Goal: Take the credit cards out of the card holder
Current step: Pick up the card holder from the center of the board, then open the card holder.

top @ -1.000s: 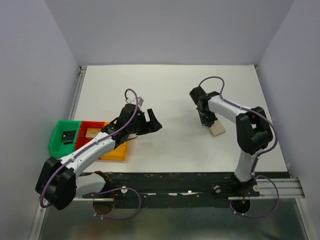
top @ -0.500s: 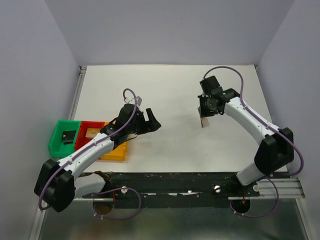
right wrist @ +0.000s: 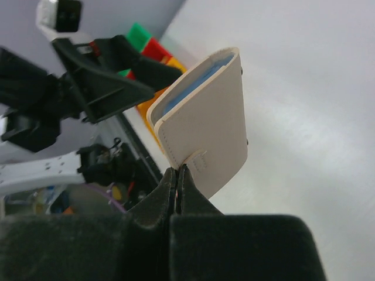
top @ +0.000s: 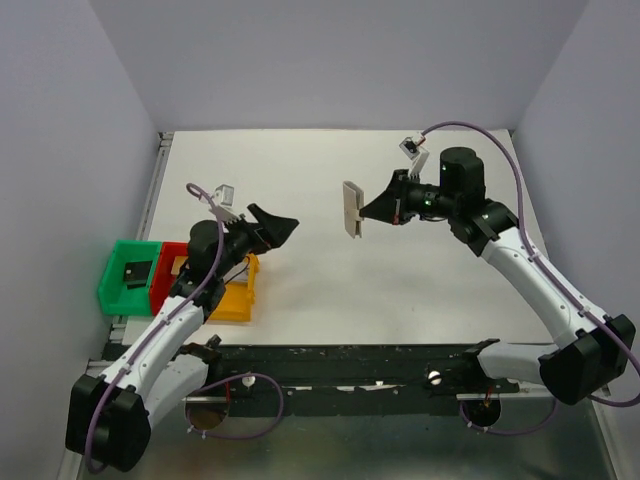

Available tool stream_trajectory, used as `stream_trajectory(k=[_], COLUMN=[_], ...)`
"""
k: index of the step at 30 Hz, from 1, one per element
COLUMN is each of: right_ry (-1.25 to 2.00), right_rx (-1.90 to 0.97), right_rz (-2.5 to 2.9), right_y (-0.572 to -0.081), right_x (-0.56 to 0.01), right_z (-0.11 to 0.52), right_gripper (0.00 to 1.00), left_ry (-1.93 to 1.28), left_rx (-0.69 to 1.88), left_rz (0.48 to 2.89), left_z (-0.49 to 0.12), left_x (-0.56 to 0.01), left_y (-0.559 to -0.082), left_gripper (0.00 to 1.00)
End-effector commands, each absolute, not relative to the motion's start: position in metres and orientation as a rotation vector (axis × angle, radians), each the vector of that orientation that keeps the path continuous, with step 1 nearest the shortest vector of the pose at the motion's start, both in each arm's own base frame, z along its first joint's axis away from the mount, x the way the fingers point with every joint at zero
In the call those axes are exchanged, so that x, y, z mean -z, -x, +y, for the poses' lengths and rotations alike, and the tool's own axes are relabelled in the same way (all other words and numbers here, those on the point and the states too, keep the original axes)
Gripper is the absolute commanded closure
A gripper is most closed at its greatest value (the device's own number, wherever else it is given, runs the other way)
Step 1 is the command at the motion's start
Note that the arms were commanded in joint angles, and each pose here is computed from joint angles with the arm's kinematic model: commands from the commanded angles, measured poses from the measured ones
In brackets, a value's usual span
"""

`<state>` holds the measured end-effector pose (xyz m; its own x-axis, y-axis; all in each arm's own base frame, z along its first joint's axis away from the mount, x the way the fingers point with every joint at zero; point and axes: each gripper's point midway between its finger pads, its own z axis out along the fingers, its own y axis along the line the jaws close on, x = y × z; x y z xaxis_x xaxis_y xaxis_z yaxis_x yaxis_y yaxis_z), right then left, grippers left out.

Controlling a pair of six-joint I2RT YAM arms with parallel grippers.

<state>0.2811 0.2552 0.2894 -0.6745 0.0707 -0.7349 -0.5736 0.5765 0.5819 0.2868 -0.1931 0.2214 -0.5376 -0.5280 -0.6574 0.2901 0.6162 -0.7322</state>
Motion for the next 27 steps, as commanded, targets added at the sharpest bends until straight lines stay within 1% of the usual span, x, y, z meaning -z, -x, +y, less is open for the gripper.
stream_trajectory(k=[1, 7, 12, 15, 21, 27], right_ry=[0.72, 0.863, 0.936, 0.974, 1.026, 1.034], right_rx=[-1.497, -1.727, -1.845, -1.907, -1.975, -1.974], right_rz=[1.771, 1.521, 1.413, 1.362, 1.299, 1.297], right_y=[-0.224, -0.183, -0.166, -0.157, -0.15, -0.151], right_x=[-0.338, -0.362, -0.372, -0.382, -0.393, -0.393], right_z=[0.281, 0.281, 0.278, 0.275, 0.273, 0.274], right_gripper=[1.0, 1.0, 0.99, 0.99, 0.99, 0.99], left_ry=[0.011, -0.275, -0.468, -0.548, -0.642, -0.73], left_rx=[1.297, 1.441, 1.606, 1.677, 1.661, 1.703], left_rz=[1.514, 1.281, 1.06, 1.088, 1.022, 0.979], left_z=[-0.191, -0.198, -0.204, -0.214, -0.22, -0.233], left_x=[-0.293, -0.339, -0.368, -0.37, -0.386, -0.398], left_y=[-0.267, -0.226, -0.188, -0.187, -0.173, -0.158], left_gripper=[0.02, 0.01, 0.01, 0.01, 0.01, 0.01])
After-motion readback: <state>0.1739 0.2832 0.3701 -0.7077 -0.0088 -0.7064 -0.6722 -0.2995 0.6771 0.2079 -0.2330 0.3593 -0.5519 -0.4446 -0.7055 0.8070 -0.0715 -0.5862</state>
